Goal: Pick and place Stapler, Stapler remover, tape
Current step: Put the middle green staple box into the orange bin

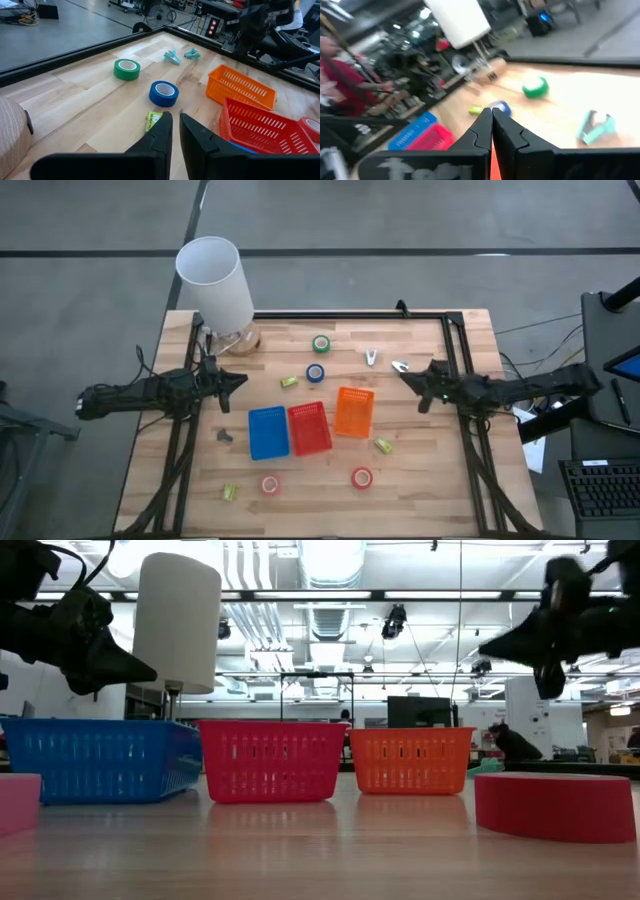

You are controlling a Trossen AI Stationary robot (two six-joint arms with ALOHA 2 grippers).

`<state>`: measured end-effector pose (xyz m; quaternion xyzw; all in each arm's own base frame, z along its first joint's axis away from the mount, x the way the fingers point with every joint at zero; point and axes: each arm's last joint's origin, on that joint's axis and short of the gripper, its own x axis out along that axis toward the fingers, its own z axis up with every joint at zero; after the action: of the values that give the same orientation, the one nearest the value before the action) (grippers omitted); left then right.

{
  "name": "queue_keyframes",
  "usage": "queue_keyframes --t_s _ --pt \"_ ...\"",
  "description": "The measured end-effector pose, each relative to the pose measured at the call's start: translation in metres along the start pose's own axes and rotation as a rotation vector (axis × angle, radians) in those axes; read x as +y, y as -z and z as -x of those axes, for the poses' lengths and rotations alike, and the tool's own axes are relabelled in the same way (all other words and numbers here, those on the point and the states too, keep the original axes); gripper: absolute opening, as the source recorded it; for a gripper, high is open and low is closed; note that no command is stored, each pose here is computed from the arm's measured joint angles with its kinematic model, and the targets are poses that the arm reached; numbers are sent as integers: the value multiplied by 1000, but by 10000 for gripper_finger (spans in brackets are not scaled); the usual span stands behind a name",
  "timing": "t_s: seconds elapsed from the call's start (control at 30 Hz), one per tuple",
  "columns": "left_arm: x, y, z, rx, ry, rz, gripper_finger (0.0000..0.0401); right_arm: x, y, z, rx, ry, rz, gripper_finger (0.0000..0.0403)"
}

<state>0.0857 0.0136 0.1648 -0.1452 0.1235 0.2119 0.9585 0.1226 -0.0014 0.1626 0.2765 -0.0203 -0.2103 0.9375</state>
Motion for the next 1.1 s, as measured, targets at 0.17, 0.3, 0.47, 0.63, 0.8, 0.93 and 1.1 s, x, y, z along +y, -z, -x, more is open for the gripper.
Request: queue_keyframes --t_s 0.17,0.3,0.47,0.63,0.8,0.93,1.1 --pt "0 0 0 0 0 0 37 -5 16 -10 139 41 11 8" --pt "0 0 0 0 0 0 37 0 20 -16 219 20 13 8" --pt "0 0 0 0 0 0 37 9 18 -25 281 -17 138 8" --pt "0 0 0 0 0 0 37 24 16 -33 418 -167 110 9" --pt "0 0 0 0 0 0 37 34 19 -38 584 -189 59 9" --pt "0 0 0 0 0 0 37 49 19 -38 718 -169 54 13" --pt "0 0 0 0 0 0 37 73 21 -35 872 -129 60 50"
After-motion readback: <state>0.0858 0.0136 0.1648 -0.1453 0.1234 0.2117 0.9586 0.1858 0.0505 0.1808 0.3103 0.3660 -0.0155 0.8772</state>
